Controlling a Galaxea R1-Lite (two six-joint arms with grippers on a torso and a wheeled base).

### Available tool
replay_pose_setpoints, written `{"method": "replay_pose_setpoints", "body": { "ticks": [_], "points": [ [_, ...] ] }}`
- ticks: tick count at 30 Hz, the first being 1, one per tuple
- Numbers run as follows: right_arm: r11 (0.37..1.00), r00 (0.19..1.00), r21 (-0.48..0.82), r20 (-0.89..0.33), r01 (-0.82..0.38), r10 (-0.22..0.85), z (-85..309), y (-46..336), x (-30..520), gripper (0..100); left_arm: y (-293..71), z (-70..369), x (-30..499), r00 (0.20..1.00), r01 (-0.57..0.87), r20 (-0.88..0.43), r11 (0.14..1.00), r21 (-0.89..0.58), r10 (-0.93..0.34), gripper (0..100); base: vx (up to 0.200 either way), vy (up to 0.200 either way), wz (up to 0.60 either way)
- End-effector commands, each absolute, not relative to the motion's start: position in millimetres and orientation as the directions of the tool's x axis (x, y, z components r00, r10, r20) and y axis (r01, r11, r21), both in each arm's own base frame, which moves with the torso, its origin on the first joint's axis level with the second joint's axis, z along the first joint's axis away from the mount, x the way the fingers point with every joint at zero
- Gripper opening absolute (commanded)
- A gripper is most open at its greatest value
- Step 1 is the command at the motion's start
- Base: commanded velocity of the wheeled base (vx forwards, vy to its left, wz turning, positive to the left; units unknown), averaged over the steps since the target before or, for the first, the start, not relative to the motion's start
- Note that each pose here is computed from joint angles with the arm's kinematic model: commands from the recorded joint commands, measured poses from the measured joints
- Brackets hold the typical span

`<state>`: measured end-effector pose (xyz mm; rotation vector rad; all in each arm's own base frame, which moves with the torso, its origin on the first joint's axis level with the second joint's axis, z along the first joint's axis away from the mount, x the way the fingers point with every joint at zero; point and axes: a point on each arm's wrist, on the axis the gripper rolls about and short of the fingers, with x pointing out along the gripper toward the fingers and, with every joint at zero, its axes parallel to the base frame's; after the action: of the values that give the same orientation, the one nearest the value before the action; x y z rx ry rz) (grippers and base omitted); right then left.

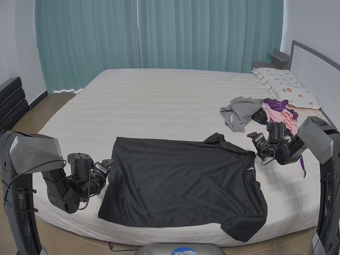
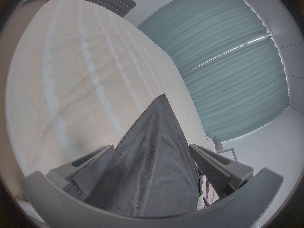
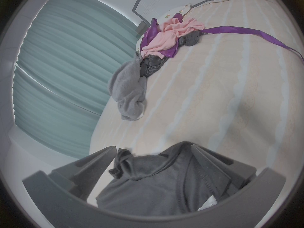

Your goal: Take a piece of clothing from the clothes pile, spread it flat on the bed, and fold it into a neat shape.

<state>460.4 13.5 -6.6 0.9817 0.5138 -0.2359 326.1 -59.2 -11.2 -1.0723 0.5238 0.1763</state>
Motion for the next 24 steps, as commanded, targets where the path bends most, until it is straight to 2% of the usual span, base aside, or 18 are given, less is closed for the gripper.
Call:
{"method": "replay_pose_setpoints", "body": {
  "ticks": [1,4,7,15,18,24],
  "points": [
    [0.53,0.876,0.764,-0.475,0.367,0.078,18.7,30.6,456.0,100,-59.9,-12.1,325.0,0.862,-0.389,-0.494,0.478,-0.788,-0.112,100,0.0,0.0,0.0],
    [0.547,0.866,0.761,-0.485,0.348,0.123,13.7,53.1,455.3,100,-60.6,-12.0,323.1,0.861,-0.39,-0.496,0.479,-0.786,-0.114,100,0.0,0.0,0.0],
    [0.595,0.831,0.726,-0.531,0.345,0.166,7.7,78.5,453.3,100,-60.2,-11.5,321.4,0.859,-0.393,-0.499,0.478,-0.785,-0.114,100,0.0,0.0,0.0],
    [0.676,0.789,0.668,-0.578,0.312,0.207,-3.4,103.0,452.4,100,-60.7,-12.7,319.1,0.855,-0.4,-0.507,0.481,-0.78,-0.11,100,0.0,0.0,0.0],
    [0.739,0.778,0.621,-0.589,0.262,0.219,-20.6,114.2,459.6,100,-62.1,-13.5,319.1,0.855,-0.401,-0.508,0.485,-0.777,-0.107,100,0.0,0.0,0.0],
    [0.761,0.756,0.602,-0.608,0.239,0.243,-32.8,137.2,471.3,100,-62.4,-13.8,318.3,0.853,-0.403,-0.51,0.485,-0.776,-0.107,100,0.0,0.0,0.0]
  ]
}}
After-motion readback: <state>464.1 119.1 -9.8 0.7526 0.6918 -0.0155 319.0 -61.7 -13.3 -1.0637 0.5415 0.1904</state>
